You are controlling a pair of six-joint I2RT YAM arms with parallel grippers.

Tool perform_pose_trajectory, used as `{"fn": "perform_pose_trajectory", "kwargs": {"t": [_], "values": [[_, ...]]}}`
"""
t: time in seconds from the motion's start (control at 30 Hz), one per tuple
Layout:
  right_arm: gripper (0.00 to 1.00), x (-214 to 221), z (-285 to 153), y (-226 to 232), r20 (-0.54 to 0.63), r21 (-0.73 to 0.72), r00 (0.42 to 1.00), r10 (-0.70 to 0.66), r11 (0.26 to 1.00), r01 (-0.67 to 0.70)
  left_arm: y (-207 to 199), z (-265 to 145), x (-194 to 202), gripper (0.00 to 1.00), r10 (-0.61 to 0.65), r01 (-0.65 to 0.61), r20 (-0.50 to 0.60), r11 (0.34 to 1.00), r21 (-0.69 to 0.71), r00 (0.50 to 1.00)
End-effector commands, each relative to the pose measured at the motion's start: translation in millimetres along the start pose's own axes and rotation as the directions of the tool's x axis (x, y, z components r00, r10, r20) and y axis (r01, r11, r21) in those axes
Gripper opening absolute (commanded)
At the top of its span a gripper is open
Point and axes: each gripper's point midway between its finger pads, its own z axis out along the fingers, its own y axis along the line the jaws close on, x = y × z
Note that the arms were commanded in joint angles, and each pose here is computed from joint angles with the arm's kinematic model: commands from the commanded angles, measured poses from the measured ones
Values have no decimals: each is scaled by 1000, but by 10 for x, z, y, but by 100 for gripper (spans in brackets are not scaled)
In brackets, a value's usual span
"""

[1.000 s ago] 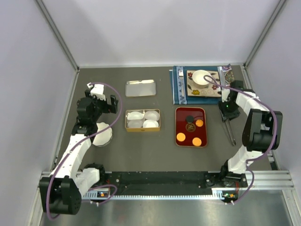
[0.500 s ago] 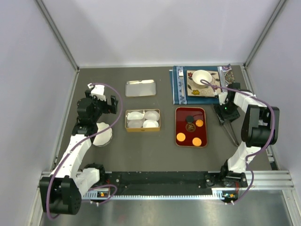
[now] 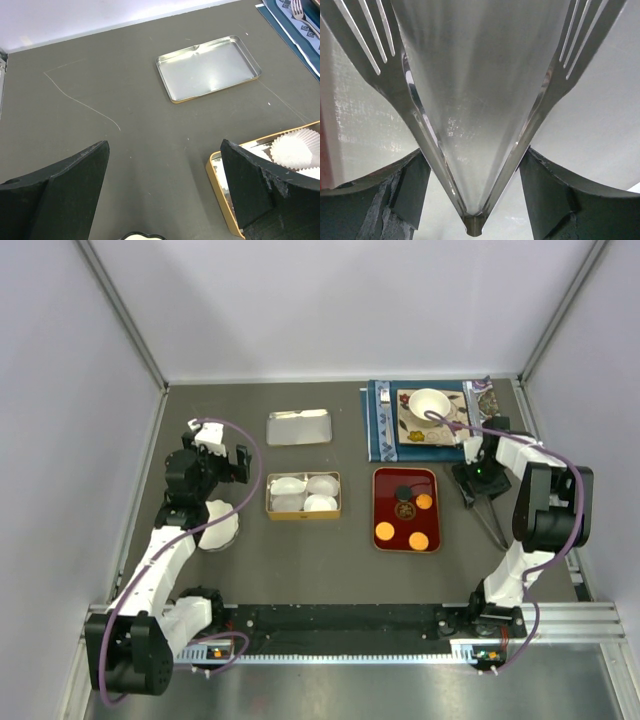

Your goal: Pack the cookies

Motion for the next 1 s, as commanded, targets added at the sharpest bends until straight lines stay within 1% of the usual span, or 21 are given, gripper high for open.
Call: {"fn": "perform_pose_trajectory", "kwargs": {"t": [0.0,0.1,0.2,0.23,0.4,0.43,0.5,0.7,0.97], "values": [[70,-2,38,17,-3,-4,1000,-27,1000,27,29,-1,-107,99,25,-24,54,1000,-8,998],[72,18,72,18,-13,-6,999,-33,999,33,25,-12,-96,99,31,-30,54,1000,-7,998],[77,33,76,23,-12,-5,999,-38,999,38,26,-29,-101,99,34,-34,57,999,-9,998],[81,48,70,18,-12,-1,999,-40,999,40,24,-34,-88,99,34,-34,55,999,-9,998],[86,101,8,53,13,1,999,-47,999,47,22,-60,-78,99,40,-39,61,999,-11,997],[92,125,7,65,13,0,999,-52,999,52,26,-62,-86,99,42,-41,64,999,-13,997],[94,127,-32,65,24,9,998,-54,999,54,30,-63,-66,99,43,-42,59,999,-16,997],[95,266,-84,6,24,25,998,-56,998,55,41,-88,-66,99,54,-53,61,998,-23,997],[93,416,-53,-93,25,9,999,-40,999,40,32,-106,-91,99,53,-51,69,998,-21,996]]}}
